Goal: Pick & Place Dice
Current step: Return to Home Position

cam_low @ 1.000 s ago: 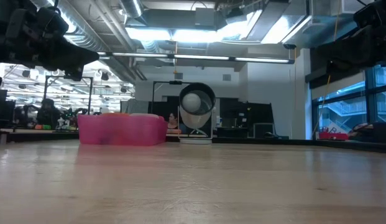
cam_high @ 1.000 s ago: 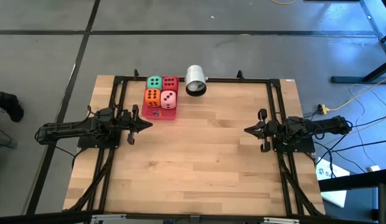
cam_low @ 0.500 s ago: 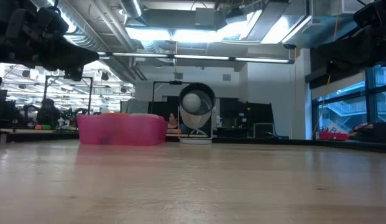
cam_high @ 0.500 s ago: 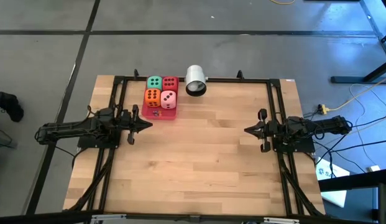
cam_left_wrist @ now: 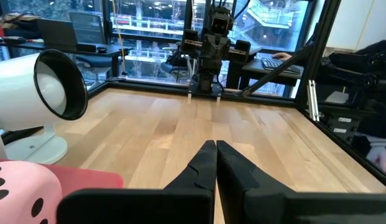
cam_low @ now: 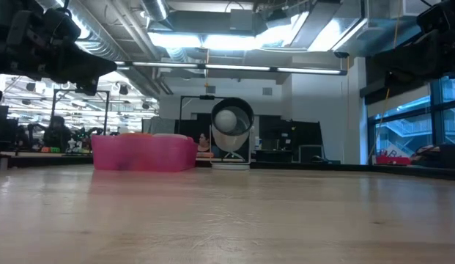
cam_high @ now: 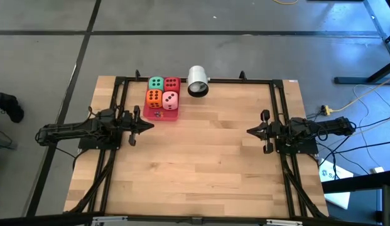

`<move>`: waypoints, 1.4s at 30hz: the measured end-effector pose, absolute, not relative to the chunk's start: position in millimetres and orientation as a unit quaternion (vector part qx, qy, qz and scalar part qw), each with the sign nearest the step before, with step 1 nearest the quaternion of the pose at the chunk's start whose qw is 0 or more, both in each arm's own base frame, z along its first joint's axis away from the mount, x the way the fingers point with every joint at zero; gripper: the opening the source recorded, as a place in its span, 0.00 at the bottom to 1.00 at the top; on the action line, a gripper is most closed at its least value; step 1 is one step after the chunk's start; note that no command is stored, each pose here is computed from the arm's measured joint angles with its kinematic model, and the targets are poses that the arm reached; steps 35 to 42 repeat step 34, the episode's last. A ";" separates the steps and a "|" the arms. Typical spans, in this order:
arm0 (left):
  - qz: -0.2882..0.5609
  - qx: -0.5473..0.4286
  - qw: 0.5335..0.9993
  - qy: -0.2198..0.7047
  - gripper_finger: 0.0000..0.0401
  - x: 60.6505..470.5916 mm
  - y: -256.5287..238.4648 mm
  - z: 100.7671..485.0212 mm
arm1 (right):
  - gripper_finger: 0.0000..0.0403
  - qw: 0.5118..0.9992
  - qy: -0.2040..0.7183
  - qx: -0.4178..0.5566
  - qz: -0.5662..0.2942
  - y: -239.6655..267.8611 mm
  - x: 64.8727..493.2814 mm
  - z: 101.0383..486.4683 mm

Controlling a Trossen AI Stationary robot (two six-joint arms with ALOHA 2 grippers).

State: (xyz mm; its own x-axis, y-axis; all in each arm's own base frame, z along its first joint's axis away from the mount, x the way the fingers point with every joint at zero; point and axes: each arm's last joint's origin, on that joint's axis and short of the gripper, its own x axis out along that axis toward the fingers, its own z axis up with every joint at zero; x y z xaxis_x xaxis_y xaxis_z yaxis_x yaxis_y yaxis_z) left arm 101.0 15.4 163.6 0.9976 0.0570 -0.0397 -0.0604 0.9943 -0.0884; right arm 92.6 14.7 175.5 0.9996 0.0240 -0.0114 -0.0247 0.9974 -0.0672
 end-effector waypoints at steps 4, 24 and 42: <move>0.029 -0.045 0.998 0.019 0.01 101.0 15.4 163.6 | 0.05 0.999 0.005 -0.034 0.012 14.7 92.6 175.4; 0.029 -0.045 0.998 0.019 0.02 101.0 15.4 163.6 | 0.05 0.999 0.005 -0.034 0.012 14.7 92.6 175.4; 0.029 -0.045 0.998 0.019 0.02 101.0 15.4 163.6 | 0.05 0.999 0.006 -0.034 0.012 14.7 92.6 175.4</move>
